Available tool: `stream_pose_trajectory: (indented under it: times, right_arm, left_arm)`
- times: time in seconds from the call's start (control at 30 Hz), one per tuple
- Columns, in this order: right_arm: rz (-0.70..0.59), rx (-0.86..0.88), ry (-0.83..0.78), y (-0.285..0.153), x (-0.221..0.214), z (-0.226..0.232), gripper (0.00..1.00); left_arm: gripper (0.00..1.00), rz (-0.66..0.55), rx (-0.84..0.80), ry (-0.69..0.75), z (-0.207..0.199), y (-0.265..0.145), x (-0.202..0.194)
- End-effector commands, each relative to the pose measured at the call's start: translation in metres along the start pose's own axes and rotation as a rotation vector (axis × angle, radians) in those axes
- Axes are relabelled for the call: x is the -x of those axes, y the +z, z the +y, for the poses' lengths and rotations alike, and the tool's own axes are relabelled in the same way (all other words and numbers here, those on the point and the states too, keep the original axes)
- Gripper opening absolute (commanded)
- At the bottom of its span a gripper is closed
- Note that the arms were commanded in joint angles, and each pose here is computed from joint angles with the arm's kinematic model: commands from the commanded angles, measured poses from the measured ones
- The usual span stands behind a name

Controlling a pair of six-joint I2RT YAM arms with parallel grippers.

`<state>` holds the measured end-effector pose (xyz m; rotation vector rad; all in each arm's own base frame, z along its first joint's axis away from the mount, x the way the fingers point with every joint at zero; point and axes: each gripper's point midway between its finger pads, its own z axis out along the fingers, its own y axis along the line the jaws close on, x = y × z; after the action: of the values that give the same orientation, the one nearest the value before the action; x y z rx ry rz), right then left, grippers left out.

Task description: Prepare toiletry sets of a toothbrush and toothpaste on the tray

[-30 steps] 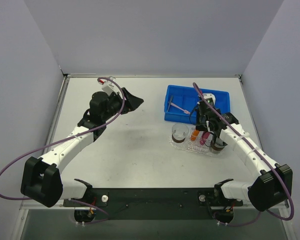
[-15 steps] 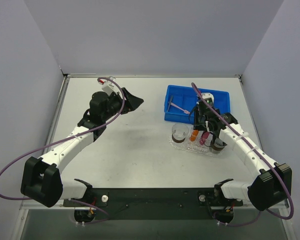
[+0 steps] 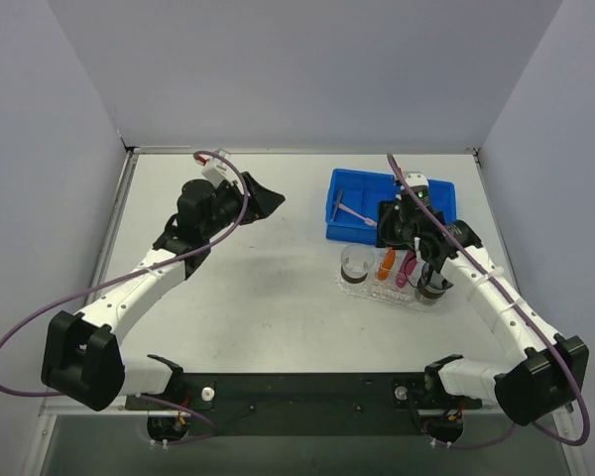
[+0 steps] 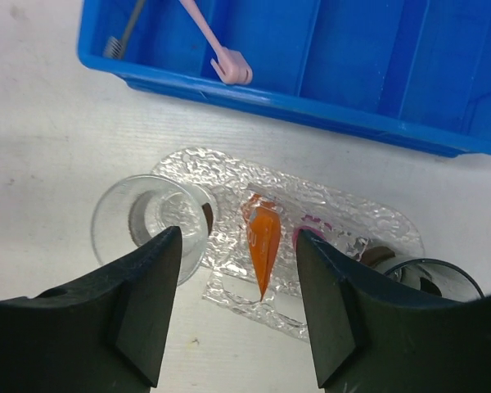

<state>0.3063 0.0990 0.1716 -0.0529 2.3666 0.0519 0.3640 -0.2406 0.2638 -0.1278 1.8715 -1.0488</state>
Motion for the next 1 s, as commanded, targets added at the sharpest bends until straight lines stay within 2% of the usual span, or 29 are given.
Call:
stream_pose_trajectory:
  times: [0.0, 0.3, 0.67, 0.97]
  right_arm:
    - [-0.115, 0.088, 0.028, -0.021, 0.040, 0.016, 0.54]
    - [0.021, 0.224, 0.140, 0.019, 0.052, 0.032, 0.53]
    - [0.148, 0.215, 0.168, 0.078, 0.056, 0.018, 0.48]
    - [0.211, 0.211, 0.170, 0.104, 0.049, 0.015, 0.47]
  left_arm:
    - [0.80, -0.055, -0.036, 0.079, -0.021, -0.001, 0.025]
    - [0.80, -0.062, -0.004, 0.109, -0.017, -0.008, 0.024]
    - [0.80, -0.072, 0.038, 0.125, -0.006, -0.015, 0.024]
    - [0.80, -0.066, 0.044, 0.135, -0.004, -0.011, 0.025]
